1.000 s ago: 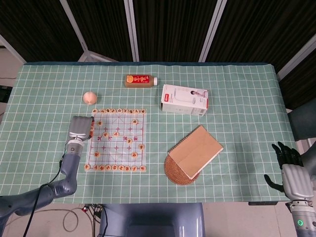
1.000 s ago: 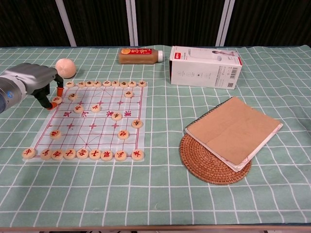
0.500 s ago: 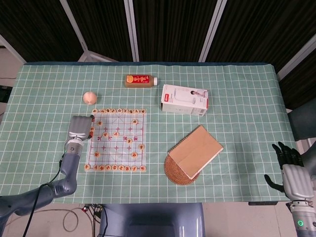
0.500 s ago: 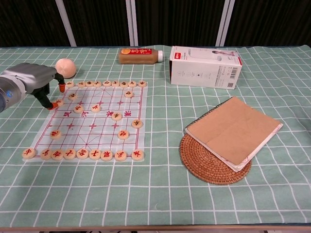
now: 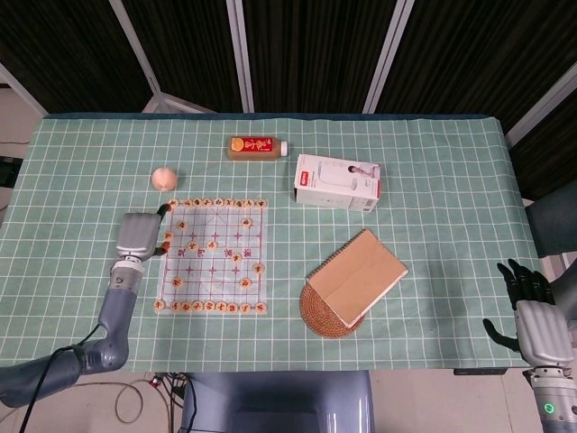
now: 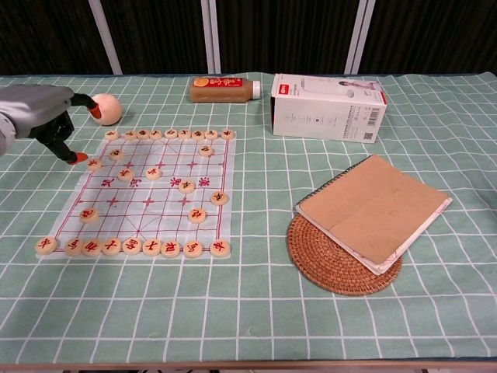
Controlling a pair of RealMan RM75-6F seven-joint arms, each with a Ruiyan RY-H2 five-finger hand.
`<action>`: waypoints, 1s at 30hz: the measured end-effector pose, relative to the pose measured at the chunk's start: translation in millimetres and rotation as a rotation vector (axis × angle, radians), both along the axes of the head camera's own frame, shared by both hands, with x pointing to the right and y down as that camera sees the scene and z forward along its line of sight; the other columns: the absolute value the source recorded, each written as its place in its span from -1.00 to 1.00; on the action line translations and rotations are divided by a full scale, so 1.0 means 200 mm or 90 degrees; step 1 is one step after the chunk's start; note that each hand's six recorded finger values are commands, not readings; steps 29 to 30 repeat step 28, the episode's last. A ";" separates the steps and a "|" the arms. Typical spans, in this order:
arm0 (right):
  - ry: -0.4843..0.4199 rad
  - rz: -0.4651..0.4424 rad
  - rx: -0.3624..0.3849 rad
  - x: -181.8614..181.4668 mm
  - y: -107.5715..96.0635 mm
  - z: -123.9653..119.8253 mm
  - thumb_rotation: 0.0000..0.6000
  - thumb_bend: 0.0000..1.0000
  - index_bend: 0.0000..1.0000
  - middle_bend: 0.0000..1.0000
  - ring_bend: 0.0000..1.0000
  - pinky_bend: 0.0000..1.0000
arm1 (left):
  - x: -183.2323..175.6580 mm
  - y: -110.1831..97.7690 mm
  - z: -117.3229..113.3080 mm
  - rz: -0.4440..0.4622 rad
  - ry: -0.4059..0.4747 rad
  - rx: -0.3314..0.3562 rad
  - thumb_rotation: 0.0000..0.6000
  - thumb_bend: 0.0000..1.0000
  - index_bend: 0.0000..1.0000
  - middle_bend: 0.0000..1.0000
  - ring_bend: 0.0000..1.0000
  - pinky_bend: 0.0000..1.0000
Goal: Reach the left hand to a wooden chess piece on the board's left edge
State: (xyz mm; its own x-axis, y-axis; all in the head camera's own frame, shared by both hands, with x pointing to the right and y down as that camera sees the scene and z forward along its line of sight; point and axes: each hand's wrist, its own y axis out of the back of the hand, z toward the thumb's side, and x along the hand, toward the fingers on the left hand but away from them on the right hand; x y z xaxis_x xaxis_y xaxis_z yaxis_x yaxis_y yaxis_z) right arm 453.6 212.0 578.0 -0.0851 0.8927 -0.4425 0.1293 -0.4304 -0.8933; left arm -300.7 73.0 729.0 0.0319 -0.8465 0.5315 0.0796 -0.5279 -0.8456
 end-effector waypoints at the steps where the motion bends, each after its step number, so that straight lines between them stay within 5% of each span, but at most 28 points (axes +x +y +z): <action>1: 0.000 -0.001 0.000 0.00 0.00 0.00 1.00 -0.31 -1.00 -1.00 -1.00 -1.00 | -0.01 0.01 -0.03 -0.002 0.010 0.009 1.00 -0.68 -0.82 0.03 -0.22 0.03; 7: 0.004 -0.003 0.002 0.00 0.00 0.00 1.00 -0.31 -1.00 -1.00 -1.00 -1.00 | -0.13 0.14 -0.28 -0.018 0.073 0.069 1.00 -0.83 -1.00 -0.73 -0.87 -0.63; 10: 0.007 -0.006 0.003 0.00 0.00 0.00 1.00 -0.31 -1.00 -1.00 -1.00 -1.00 | -0.22 0.24 -0.39 -0.012 0.079 0.091 1.00 -0.91 -1.00 -0.96 -1.00 -0.89; 18: 0.015 -0.018 0.012 -0.01 -0.01 0.00 1.00 -0.31 -1.00 -1.00 -1.00 -1.00 | -0.41 0.51 -0.59 -0.042 0.080 0.100 1.00 -0.95 -1.00 -1.00 -1.00 -1.00; 30: 0.019 -0.026 0.015 -0.01 -0.01 0.00 1.00 -0.31 -1.00 -1.00 -1.00 -1.00 | -0.47 0.66 -0.66 -0.010 0.047 0.148 1.00 -0.95 -1.00 -1.00 -1.00 -1.00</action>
